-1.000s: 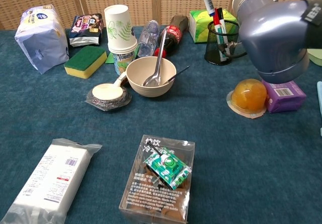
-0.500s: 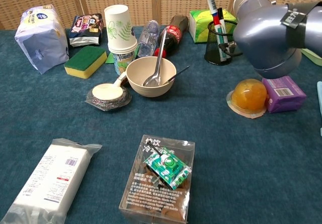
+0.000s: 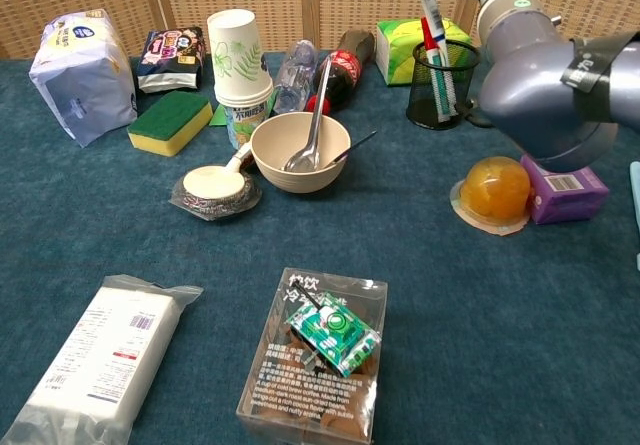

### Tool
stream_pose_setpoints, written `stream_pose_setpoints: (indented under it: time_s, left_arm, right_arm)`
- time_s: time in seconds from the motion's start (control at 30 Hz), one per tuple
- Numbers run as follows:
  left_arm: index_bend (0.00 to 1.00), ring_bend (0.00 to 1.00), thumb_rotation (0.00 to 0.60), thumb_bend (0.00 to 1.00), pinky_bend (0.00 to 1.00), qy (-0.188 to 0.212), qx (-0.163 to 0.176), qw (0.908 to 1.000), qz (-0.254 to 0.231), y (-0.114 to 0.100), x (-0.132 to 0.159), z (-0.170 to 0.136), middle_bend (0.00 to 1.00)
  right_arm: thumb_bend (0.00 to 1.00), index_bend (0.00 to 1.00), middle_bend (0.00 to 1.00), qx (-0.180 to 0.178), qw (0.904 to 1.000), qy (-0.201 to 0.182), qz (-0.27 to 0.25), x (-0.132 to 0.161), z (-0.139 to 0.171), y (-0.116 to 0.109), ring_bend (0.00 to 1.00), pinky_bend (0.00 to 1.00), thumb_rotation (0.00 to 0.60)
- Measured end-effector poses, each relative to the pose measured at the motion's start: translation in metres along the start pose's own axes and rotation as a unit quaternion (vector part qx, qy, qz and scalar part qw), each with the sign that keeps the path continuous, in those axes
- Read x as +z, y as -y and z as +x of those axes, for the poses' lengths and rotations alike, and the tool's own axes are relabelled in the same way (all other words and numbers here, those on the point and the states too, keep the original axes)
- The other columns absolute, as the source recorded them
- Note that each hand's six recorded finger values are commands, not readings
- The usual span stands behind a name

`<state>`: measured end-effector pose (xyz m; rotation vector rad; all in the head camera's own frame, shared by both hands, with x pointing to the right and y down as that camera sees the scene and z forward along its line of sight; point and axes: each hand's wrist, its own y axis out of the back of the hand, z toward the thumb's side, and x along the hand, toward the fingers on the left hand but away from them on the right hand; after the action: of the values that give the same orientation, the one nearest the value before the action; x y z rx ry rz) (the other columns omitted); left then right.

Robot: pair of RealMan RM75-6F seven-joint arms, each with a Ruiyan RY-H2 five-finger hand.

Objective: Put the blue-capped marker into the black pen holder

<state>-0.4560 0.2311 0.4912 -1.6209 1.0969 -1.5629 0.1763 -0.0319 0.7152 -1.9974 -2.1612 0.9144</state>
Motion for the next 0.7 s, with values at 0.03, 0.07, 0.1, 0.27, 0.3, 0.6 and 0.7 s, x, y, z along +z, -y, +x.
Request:
stream_pose_setpoints:
  time_s: [0.03, 0.07, 0.1, 0.27, 0.3, 0.6, 0.7]
  left_arm:
    - [0.0, 0.0, 0.6, 0.18, 0.0, 0.0, 0.0, 1.0, 0.0, 0.0, 0.0, 0.0, 0.0]
    - [0.0, 0.0, 0.6, 0.18, 0.0, 0.0, 0.0, 1.0, 0.0, 0.0, 0.0, 0.0, 0.0]
    - [0.0, 0.0, 0.6, 0.18, 0.0, 0.0, 0.0, 1.0, 0.0, 0.0, 0.0, 0.0, 0.0]
    - [0.0, 0.0, 0.6, 0.18, 0.0, 0.0, -0.001, 1.0, 0.001, 0.001, 0.001, 0.0, 0.0]
    - [0.0, 0.0, 0.6, 0.18, 0.0, 0.001, -0.001, 1.0, 0.001, 0.001, 0.001, 0.0, 0.0]
    - [0.0, 0.0, 0.6, 0.18, 0.0, 0.0, 0.0, 1.0, 0.0, 0.001, 0.001, 0.0, 0.0]
    - [0.0, 0.0, 0.6, 0.18, 0.0, 0.0, -0.001, 1.0, 0.0, 0.001, 0.001, 0.0, 0.0]
  right_arm:
    - [0.45, 0.65, 0.1, 0.001, 1.0, 0.001, 0.0, -0.001, 0.0, 0.0, 0.0, 0.04, 0.6]
    - [0.45, 0.65, 0.09, 0.001, 1.0, 0.002, 0.0, -0.002, 0.0, 0.0, 0.0, 0.03, 0.6]
    - [0.45, 0.65, 0.09, 0.002, 1.0, 0.003, -0.001, -0.002, -0.001, -0.001, 0.0, 0.02, 0.6]
    - [0.44, 0.61, 0.06, 0.008, 0.9998, 0.017, -0.003, -0.009, -0.004, -0.003, 0.0, 0.01, 0.6]
    - [0.43, 0.6, 0.06, 0.008, 0.9998, 0.019, -0.004, -0.01, -0.005, -0.004, 0.0, 0.01, 0.6]
    - [0.35, 0.37, 0.0, 0.016, 0.9997, 0.02, -0.003, -0.017, -0.004, -0.007, 0.0, 0.0, 0.6]
    - [0.34, 0.34, 0.0, 0.018, 0.9997, 0.013, -0.006, -0.018, -0.003, -0.009, 0.0, 0.0, 0.6]
